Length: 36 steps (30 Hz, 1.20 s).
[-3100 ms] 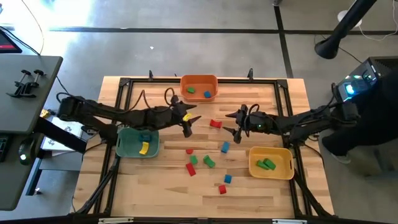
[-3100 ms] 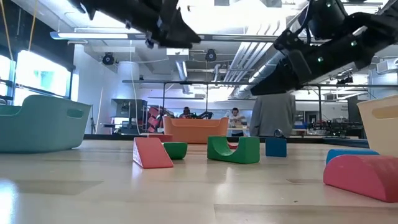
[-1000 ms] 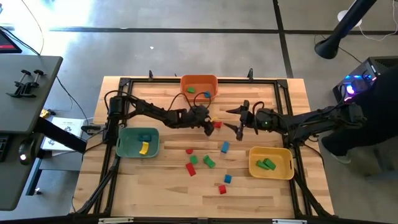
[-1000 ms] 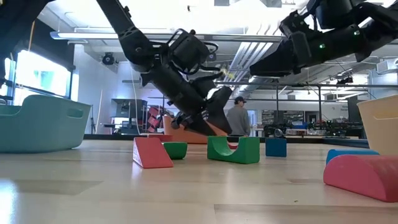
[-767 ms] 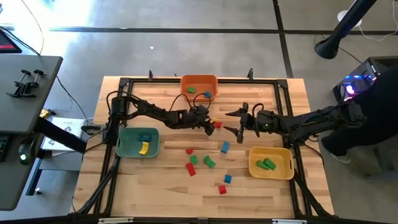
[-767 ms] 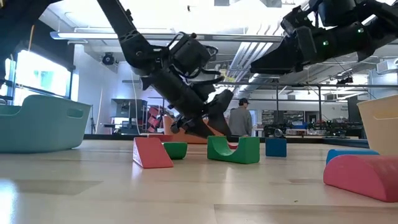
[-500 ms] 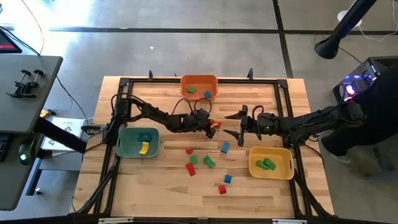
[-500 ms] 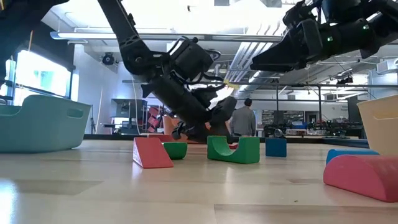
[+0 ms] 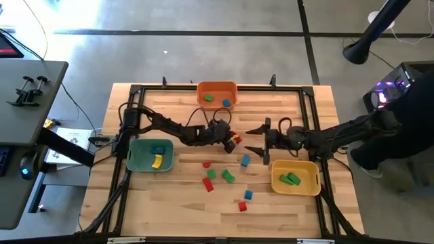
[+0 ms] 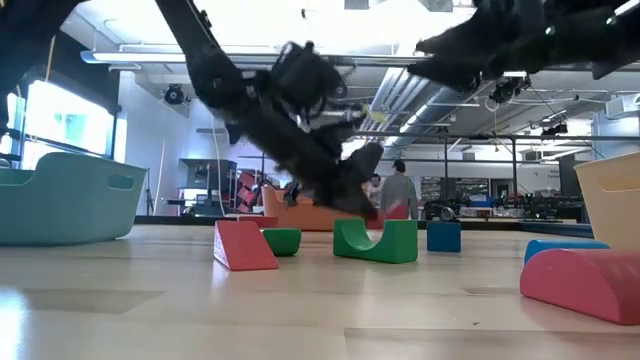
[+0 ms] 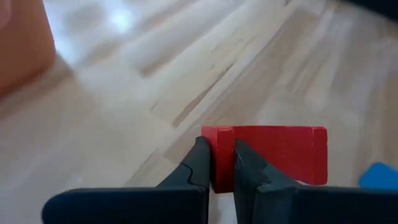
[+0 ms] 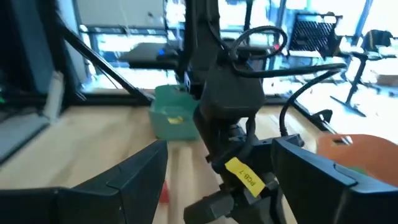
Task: Sort blocks by size
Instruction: Put the red arch block into the green bin
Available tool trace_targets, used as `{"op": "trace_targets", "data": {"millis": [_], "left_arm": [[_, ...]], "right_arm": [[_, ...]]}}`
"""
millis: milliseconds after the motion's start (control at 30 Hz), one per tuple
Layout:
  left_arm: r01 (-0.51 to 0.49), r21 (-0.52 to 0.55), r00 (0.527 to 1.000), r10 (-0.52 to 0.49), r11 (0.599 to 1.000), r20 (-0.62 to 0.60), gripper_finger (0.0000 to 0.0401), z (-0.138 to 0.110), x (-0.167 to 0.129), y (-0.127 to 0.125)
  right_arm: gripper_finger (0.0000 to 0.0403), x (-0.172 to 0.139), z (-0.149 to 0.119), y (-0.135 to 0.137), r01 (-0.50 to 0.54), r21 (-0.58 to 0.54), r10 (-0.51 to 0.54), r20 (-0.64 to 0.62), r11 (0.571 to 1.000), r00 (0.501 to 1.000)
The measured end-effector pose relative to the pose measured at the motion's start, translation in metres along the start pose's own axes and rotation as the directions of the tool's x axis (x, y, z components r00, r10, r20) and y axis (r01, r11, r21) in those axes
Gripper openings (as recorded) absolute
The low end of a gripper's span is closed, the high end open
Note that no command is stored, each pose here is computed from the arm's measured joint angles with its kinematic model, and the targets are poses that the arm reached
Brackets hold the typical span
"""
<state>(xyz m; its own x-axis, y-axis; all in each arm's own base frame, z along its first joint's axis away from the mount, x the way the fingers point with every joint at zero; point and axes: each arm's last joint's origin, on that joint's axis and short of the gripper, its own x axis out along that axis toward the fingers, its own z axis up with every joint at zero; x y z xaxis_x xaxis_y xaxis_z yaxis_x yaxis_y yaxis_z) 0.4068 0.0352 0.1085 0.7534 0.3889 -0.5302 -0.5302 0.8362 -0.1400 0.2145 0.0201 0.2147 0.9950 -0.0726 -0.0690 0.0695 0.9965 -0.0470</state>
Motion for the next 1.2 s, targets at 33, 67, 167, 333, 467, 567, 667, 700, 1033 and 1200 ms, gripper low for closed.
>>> {"op": "trace_targets", "data": {"millis": [33,67,167,333,467,567,667,700,1033,1200], "left_arm": [[-0.003,0.019,1.0,0.003,1.0,0.014,0.0012,0.005,-0.007,-0.004],[-0.012,0.046,1.0,0.011,0.999,0.021,0.0012,0.009,-0.013,-0.009],[-0.031,0.172,0.999,0.023,0.985,0.048,0.001,0.023,-0.042,-0.025],[-0.091,0.395,0.994,0.062,0.914,0.085,0.001,0.039,-0.114,-0.056],[-0.163,0.471,0.986,0.138,0.867,0.089,0.0009,0.034,-0.179,-0.07],[-0.192,0.447,0.981,0.182,0.874,0.067,0.0009,0.021,-0.225,-0.07],[-0.201,0.371,0.975,0.221,0.907,-0.014,0.001,0.002,-0.262,-0.06],[-0.215,0.332,0.968,0.245,0.918,-0.051,0.001,-0.004,-0.271,-0.055],[-0.543,0.18,0.686,0.557,0.82,-0.468,0.0011,-0.04,-0.319,-0.02],[-0.548,0.166,0.626,0.534,0.82,-0.569,0.0011,-0.041,-0.32,-0.013]], "right_arm": [[0.0281,-0.002,0.003,0.002,-0.009,0.003,0.009,0.016,1.0,1.0],[0.0281,-0.005,0.006,0.003,-0.019,0.004,0.019,0.028,1.0,0.999],[0.0281,-0.011,0.013,0.008,-0.04,0.01,0.039,0.066,0.999,0.997],[0.0281,-0.018,0.02,0.011,-0.028,0.019,0.026,0.101,0.999,0.995],[0.0281,-0.019,0.021,0.011,-0.026,0.012,0.024,0.104,1.0,0.994],[0.0281,-0.019,0.02,0.01,-0.023,0.01,0.022,0.099,1.0,0.995],[0.0281,-0.019,0.02,0.01,-0.021,0.008,0.02,0.097,1.0,0.995],[0.0281,-0.019,0.02,0.01,-0.021,0.002,0.021,0.097,1.0,0.995],[0.0281,-0.019,0.02,0.01,-0.02,-0.015,0.021,0.097,1.0,0.995],[0.0281,-0.019,0.02,0.01,-0.028,-0.012,0.029,0.094,1.0,0.995]]}}
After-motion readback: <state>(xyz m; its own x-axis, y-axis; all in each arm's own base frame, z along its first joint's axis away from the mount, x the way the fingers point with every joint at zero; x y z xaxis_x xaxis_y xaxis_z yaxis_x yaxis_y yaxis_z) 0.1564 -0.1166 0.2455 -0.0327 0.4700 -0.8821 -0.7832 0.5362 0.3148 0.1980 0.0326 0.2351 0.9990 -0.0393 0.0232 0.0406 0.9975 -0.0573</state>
